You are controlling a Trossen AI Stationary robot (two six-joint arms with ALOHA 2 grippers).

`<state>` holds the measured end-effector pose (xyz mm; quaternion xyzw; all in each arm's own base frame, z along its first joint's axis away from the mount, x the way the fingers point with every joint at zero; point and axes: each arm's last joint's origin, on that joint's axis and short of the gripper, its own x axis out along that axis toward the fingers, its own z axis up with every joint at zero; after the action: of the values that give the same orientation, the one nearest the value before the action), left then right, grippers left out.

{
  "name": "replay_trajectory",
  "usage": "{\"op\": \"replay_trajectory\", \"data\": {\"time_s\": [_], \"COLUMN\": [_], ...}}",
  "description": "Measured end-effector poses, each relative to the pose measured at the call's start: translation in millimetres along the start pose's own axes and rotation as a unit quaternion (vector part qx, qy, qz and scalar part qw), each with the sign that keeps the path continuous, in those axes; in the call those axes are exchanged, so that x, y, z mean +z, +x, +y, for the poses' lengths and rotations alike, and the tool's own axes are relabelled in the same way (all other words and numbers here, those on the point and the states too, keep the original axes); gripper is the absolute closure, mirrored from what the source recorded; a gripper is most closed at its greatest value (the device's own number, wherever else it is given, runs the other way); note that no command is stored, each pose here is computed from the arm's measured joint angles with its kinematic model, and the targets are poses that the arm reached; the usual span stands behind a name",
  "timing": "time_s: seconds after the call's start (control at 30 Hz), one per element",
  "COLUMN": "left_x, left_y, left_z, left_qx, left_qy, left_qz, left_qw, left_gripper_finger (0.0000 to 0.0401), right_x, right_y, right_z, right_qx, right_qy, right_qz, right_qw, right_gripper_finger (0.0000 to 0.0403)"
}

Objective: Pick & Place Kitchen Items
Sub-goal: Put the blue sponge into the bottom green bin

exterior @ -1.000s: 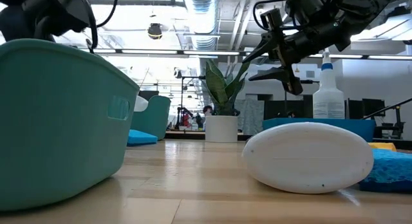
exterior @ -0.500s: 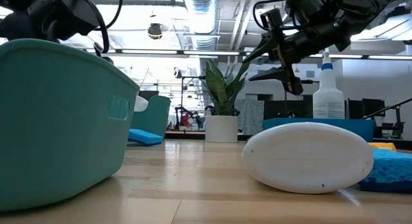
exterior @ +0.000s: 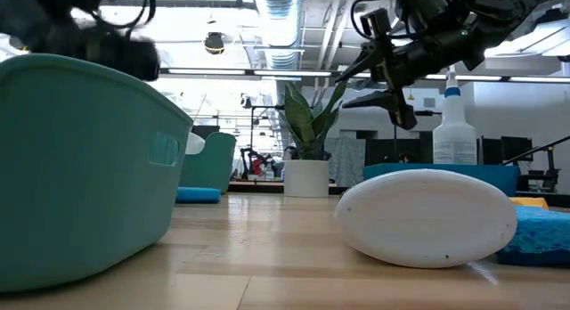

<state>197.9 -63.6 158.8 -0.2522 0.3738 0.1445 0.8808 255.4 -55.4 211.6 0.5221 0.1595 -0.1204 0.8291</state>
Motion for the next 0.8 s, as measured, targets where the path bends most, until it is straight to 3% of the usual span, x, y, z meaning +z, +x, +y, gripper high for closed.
{"op": "replay_trajectory", "data": {"time_s": [0.17,0.33,0.5,0.63,0.8], "left_x": [22,43,64,73,83], "left_y": [-24,-43,-58,-58,-58], "left_z": [-15,-29,-39,-40,-40], "left_qx": [-0.117,-0.219,-0.320,-0.384,-0.444], "left_qy": [-0.065,-0.111,-0.123,-0.106,-0.092], "left_qz": [-0.085,-0.185,-0.270,-0.266,-0.281], "left_qw": [0.987,0.952,0.900,0.878,0.846], "left_gripper_finger": [0.0398,0.0399,0.0399,0.0399,0.0399], "right_x": [1,4,4,3,3], "right_y": [0,-1,-9,-16,-17], "right_z": [5,20,49,63,80], "right_qx": [0.022,0.093,0.243,0.303,0.333], "right_qy": [-0.020,-0.090,-0.194,-0.254,-0.324], "right_qz": [-0.010,-0.037,-0.070,-0.105,-0.099], "right_qw": [1.000,0.991,0.948,0.912,0.880], "right_gripper_finger": [0.0223,0.0223,0.0223,0.0223,0.0223]}}
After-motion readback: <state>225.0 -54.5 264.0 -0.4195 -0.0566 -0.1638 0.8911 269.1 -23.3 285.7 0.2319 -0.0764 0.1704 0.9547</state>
